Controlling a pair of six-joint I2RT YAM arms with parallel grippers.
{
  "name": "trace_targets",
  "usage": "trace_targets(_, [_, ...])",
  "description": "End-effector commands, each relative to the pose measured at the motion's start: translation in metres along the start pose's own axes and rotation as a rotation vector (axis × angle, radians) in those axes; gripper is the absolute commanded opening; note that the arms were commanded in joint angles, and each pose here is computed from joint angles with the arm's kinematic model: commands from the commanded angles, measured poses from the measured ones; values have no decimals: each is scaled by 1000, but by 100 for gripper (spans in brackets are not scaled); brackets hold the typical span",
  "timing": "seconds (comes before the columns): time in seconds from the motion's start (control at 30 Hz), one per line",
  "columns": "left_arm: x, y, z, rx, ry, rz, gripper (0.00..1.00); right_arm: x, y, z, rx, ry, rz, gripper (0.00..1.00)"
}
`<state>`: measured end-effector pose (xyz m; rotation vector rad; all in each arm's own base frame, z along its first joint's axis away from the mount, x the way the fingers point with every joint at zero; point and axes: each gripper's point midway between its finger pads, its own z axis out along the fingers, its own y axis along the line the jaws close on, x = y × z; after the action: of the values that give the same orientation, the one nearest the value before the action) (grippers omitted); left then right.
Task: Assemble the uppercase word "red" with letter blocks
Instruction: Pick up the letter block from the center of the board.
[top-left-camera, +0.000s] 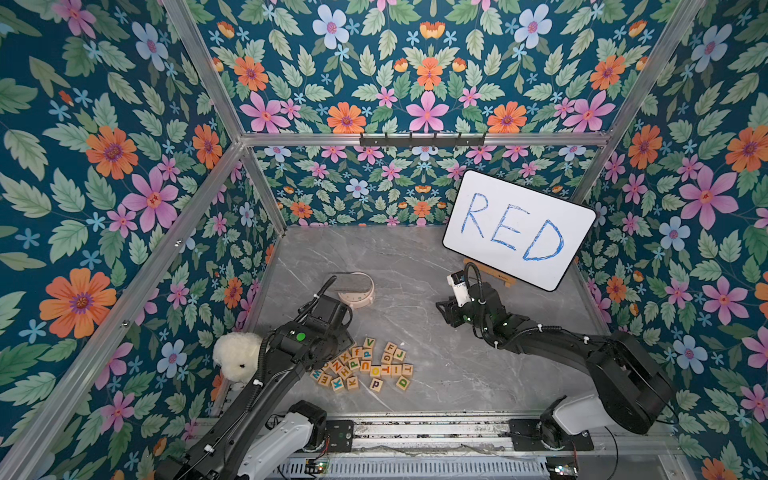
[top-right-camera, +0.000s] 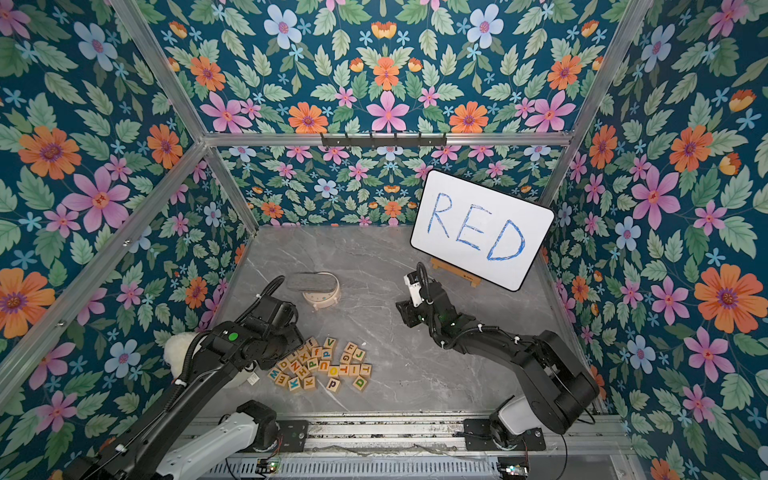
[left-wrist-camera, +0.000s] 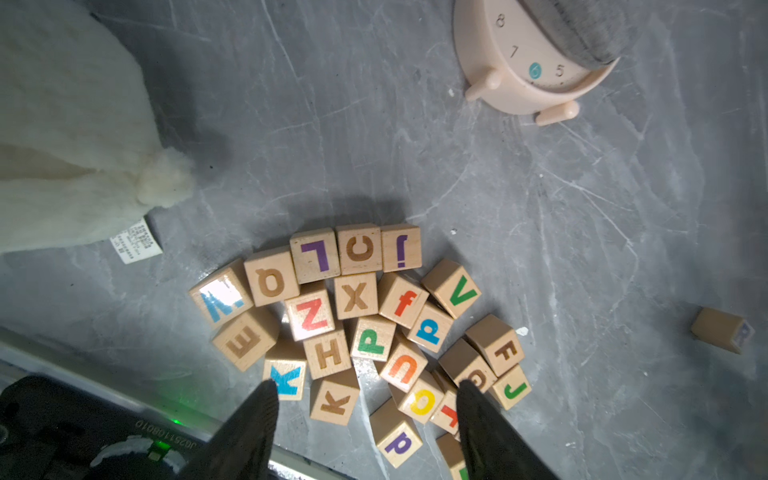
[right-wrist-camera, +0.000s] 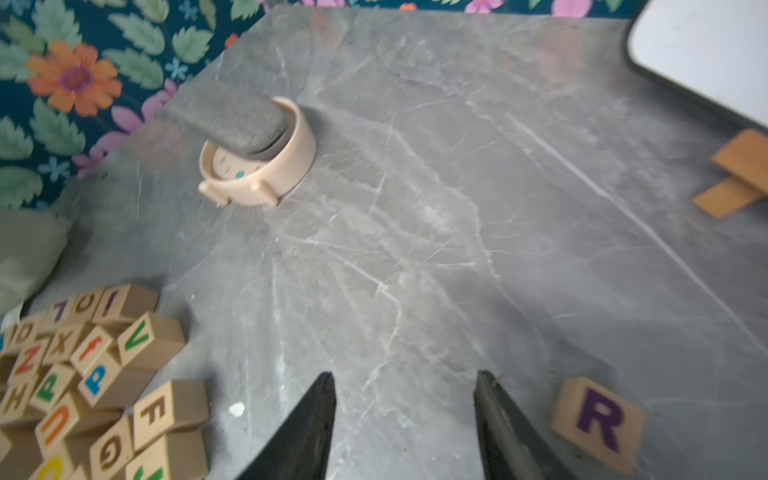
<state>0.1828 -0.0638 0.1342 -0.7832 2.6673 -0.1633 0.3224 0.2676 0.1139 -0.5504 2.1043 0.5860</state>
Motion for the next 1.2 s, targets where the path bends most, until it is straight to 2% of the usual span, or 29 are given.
trace_targets(0.0, [6, 12, 2, -63, 26, -28, 71, -12, 16, 2, -72, -60, -59, 55])
trace_targets(0.13, [9, 17, 6, -62, 18, -66, 72, -3, 27, 4, -121, -19, -56, 55])
trace_targets(0.2, [13, 22, 10, -65, 23, -122, 70, -3, 33, 2, -158, -23, -46, 55])
trace_targets(0.4, [30, 29, 32, -36, 51, -291, 64, -4, 29, 1, -135, -41, -31, 56])
trace_targets(0.53, [33, 32, 41, -42, 48, -294, 64, -6, 27, -4, -126, -75, -39, 56])
trace_targets(0.67, [40, 49, 50, -116, 61, -303, 64, -10, 25, -9, -112, -84, -48, 56])
trace_targets(0.93, [33, 73, 47, -186, -16, -371, 62, -12, 20, -14, -79, -98, -67, 56])
trace_targets(1.17, [38, 81, 59, -249, 32, -335, 60, -16, 20, -18, -73, -101, -79, 56])
